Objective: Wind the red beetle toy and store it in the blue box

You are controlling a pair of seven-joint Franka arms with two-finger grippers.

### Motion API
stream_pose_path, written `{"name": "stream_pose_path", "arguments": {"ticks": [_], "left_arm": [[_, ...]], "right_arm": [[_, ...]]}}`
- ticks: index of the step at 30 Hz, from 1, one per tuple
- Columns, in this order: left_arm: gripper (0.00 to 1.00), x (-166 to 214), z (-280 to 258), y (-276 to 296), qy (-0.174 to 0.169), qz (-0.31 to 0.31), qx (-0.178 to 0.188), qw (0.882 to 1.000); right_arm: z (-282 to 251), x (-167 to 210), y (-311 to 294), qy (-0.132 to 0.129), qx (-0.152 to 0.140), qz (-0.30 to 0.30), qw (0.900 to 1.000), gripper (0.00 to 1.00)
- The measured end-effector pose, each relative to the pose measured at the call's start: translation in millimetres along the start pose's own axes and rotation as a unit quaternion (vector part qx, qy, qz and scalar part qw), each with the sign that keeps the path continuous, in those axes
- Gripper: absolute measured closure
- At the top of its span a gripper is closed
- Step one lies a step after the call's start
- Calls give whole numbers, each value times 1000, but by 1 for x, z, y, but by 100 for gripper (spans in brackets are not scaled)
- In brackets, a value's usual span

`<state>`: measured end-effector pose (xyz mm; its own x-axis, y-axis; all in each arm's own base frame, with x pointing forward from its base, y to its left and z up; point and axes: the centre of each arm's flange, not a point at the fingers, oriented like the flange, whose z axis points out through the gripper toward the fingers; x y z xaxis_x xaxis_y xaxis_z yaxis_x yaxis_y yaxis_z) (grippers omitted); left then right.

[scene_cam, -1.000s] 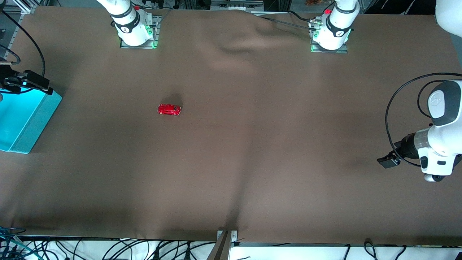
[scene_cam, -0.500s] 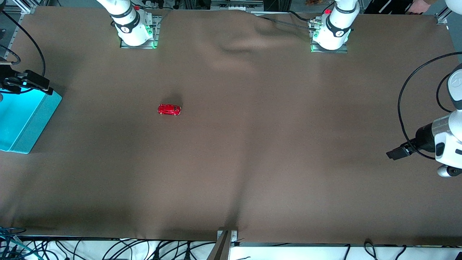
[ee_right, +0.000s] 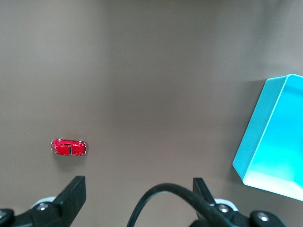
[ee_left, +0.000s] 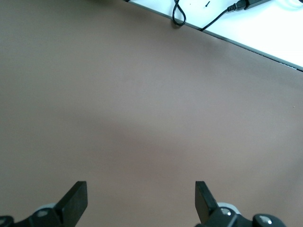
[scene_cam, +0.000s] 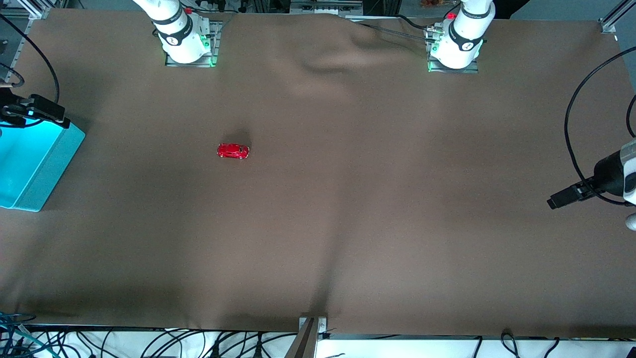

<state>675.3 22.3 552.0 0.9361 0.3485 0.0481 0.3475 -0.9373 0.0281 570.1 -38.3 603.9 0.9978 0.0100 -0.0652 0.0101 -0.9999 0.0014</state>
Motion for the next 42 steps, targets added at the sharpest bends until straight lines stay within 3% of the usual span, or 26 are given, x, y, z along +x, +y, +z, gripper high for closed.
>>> {"name": "stream_pose_path", "arguments": {"ticks": [16,27,42], "left_arm": [[0,-11,-6,26,0,24,-10,1000],[0,-32,-40,50,22,46,-19,998],[0,-46,-49,73,32,62,-6,998]], "right_arm": [[0,0,-8,-1,0,-7,1000,0],[0,0,-6,-1,0,-6,1000,0],[0,0,-1,-1,0,11,1000,0]]}}
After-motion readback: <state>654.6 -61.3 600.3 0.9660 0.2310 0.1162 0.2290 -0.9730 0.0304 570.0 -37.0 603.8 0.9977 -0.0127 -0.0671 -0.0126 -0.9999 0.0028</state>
